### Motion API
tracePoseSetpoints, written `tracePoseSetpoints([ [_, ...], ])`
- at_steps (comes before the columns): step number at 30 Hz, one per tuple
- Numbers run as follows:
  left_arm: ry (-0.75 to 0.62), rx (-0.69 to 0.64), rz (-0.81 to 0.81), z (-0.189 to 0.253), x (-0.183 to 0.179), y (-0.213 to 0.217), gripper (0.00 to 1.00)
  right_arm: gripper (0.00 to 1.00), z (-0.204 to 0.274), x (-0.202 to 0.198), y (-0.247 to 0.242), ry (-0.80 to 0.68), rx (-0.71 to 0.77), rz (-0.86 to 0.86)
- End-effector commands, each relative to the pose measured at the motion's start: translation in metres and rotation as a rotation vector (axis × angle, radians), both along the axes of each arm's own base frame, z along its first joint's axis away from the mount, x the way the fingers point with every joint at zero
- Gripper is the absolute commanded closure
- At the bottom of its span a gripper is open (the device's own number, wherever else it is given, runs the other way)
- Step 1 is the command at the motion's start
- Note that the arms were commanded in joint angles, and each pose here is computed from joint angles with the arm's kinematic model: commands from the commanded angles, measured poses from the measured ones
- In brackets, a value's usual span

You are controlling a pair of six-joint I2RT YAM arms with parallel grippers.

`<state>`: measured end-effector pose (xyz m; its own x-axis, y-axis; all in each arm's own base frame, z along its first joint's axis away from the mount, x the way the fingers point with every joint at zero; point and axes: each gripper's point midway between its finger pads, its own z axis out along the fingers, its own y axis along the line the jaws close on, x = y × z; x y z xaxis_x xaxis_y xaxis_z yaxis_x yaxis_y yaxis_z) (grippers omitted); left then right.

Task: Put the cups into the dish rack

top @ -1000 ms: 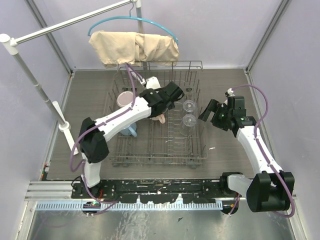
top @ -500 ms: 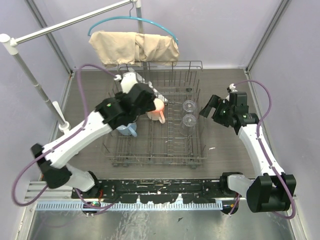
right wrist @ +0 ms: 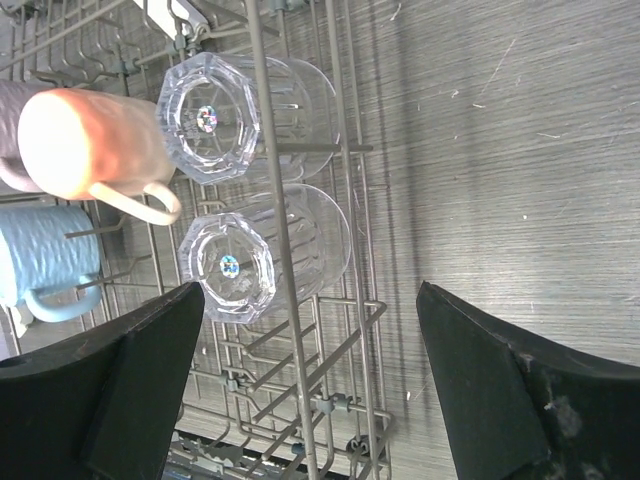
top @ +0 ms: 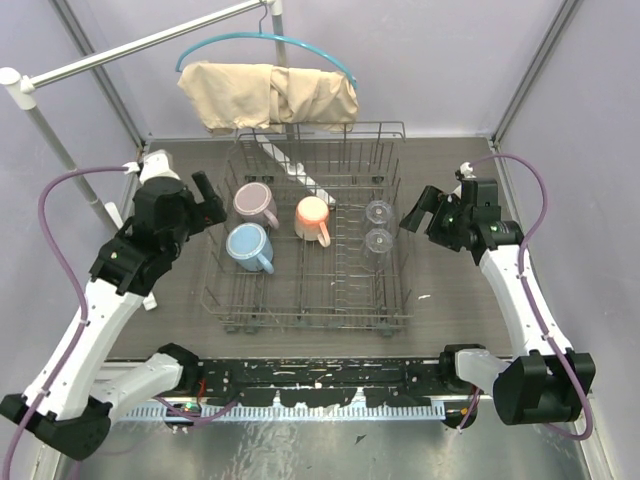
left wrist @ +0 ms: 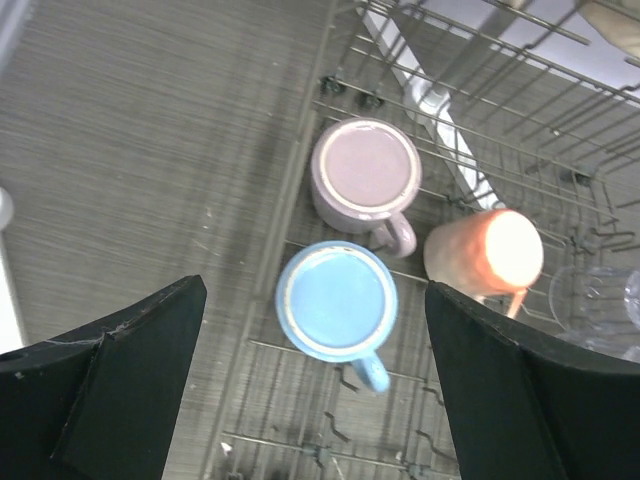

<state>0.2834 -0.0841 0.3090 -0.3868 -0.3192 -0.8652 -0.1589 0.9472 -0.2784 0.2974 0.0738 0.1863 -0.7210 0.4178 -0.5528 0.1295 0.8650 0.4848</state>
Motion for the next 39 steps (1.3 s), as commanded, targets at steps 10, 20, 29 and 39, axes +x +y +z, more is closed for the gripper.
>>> tracePoseSetpoints([
  [10,0.054,0.017,-0.022,-0.032,0.044,0.063,0.02,0.00,0.034,-0.001,0.023,-0.102,0.025,0.103],
  [20,0.216,-0.005,0.005,-0.088,0.076,0.101,0.02,0.00,0.019,-0.010,0.036,-0.085,0.025,0.164],
  [29,0.059,-0.056,-0.054,-0.144,0.091,0.111,0.02,0.00,0.009,-0.016,0.048,-0.067,0.014,0.214],
  [39,-0.135,-0.006,-0.058,-0.188,0.091,0.118,0.02,0.00,-0.004,-0.023,0.054,-0.044,-0.009,0.248],
])
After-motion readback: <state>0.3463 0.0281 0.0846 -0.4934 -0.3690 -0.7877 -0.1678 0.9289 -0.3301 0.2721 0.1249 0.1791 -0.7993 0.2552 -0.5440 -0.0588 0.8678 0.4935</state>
